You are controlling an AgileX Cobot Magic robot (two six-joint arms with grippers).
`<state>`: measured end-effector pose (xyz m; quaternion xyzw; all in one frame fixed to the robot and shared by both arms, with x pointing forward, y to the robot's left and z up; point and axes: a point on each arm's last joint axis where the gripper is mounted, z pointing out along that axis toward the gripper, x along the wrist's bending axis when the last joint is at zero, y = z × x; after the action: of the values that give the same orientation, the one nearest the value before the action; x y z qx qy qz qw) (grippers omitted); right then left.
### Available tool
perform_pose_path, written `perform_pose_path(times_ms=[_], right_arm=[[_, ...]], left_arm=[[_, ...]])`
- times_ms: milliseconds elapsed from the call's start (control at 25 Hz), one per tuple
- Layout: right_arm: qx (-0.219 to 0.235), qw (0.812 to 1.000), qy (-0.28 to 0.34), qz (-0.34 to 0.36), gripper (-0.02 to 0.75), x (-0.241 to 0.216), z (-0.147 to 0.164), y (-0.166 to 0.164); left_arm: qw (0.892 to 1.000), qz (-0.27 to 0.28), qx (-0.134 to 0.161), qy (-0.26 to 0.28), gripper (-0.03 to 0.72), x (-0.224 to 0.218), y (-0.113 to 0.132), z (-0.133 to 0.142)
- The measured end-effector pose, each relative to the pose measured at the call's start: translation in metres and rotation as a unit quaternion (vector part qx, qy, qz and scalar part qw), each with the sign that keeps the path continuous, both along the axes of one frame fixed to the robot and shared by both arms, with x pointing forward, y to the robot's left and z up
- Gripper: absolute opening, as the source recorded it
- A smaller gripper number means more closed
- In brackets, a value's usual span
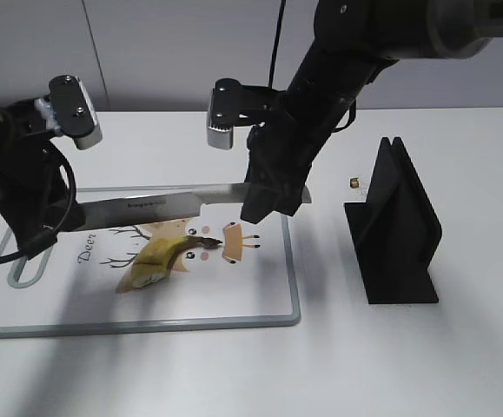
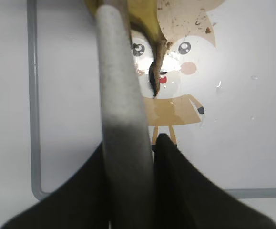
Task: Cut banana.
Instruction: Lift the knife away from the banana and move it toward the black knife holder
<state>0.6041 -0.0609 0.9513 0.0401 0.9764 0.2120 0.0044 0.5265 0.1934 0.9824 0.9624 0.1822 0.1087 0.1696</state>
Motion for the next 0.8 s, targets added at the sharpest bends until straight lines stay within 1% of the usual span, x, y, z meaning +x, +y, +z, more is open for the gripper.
perform_pose_path(times_ms=[160,280,600,680,720,800], right_arm=[[0.003,1.0,-0.001,0.002,0.197,-0.003,0.009,-0.001],[0.009,1.0,-0.011,0.004,0.195,-0.005,0.022,-0.002],[0.024,0.999,-0.044,0.011,0.192,-0.015,0.058,-0.005],[0.025,0.998,-0.047,0.012,0.187,-0.017,0.064,-0.006],[0.025,0.999,-0.046,0.013,0.183,-0.018,0.066,-0.007],[0.019,0.999,-0.043,0.012,0.166,-0.02,0.069,-0.009]], left_arm=[[1.0,-0.001,-0.004,-0.005,0.029,-0.004,0.001,0.008],[1.0,-0.003,-0.009,-0.015,0.027,-0.008,0.001,0.018],[0.998,-0.012,-0.019,-0.062,0.031,-0.023,0.005,0.051],[0.997,-0.007,-0.026,-0.07,0.079,-0.025,0.005,0.057],[0.997,-0.002,-0.03,-0.077,0.132,-0.026,0.006,0.06],[0.995,0.008,-0.034,-0.091,0.264,-0.026,0.008,0.065]])
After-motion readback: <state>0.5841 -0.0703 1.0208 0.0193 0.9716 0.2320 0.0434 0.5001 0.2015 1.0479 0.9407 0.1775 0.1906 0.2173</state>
